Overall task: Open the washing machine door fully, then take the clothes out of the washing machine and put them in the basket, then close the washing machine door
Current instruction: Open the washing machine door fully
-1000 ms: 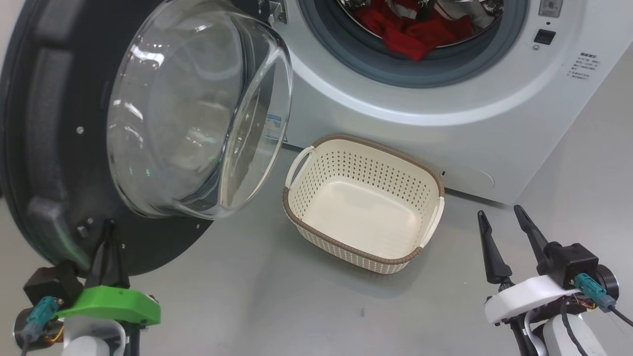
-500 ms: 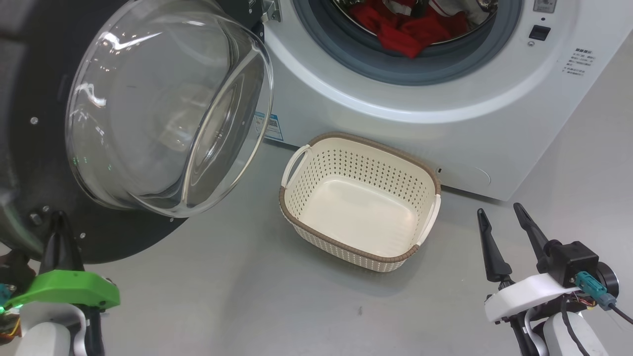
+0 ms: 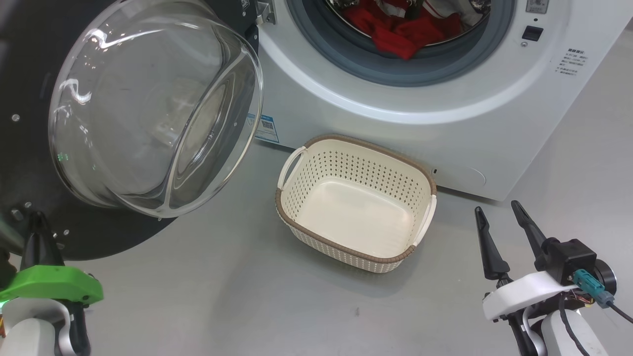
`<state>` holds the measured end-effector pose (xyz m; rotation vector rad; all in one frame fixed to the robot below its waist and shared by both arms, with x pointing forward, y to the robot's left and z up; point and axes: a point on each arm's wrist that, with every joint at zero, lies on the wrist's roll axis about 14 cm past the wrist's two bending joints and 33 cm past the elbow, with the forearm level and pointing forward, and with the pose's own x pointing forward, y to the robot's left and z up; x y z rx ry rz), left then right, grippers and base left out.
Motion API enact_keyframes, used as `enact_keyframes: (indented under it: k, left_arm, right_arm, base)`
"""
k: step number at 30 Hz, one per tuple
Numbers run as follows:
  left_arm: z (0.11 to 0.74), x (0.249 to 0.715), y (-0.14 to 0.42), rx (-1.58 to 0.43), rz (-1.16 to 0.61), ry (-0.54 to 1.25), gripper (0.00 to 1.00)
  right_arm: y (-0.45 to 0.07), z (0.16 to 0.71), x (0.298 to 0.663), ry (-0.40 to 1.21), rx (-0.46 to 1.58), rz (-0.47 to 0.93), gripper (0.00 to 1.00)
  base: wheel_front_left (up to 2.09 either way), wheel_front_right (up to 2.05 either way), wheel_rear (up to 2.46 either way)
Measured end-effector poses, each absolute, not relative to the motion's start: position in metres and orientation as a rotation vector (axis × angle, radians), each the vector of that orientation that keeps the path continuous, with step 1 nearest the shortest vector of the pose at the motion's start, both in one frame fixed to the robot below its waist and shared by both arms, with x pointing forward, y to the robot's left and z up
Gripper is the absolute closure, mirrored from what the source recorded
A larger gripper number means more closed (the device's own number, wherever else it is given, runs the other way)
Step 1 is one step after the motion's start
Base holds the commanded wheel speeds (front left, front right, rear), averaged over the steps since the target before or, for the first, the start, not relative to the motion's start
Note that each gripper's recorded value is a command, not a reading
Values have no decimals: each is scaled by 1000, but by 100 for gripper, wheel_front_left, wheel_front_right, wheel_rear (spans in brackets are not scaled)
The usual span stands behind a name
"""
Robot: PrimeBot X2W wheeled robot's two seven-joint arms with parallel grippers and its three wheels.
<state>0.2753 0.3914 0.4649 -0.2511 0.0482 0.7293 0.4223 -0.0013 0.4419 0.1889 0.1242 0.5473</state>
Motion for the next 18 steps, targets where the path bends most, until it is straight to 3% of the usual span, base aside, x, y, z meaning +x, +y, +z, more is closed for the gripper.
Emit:
enact_keyframes:
  k: [18]
  left_arm:
    - [474, 282, 366, -230, 661, 8, 100]
  right_arm:
    - [-5, 448, 420, 110, 190, 537, 0]
  base:
    - [0, 0, 0]
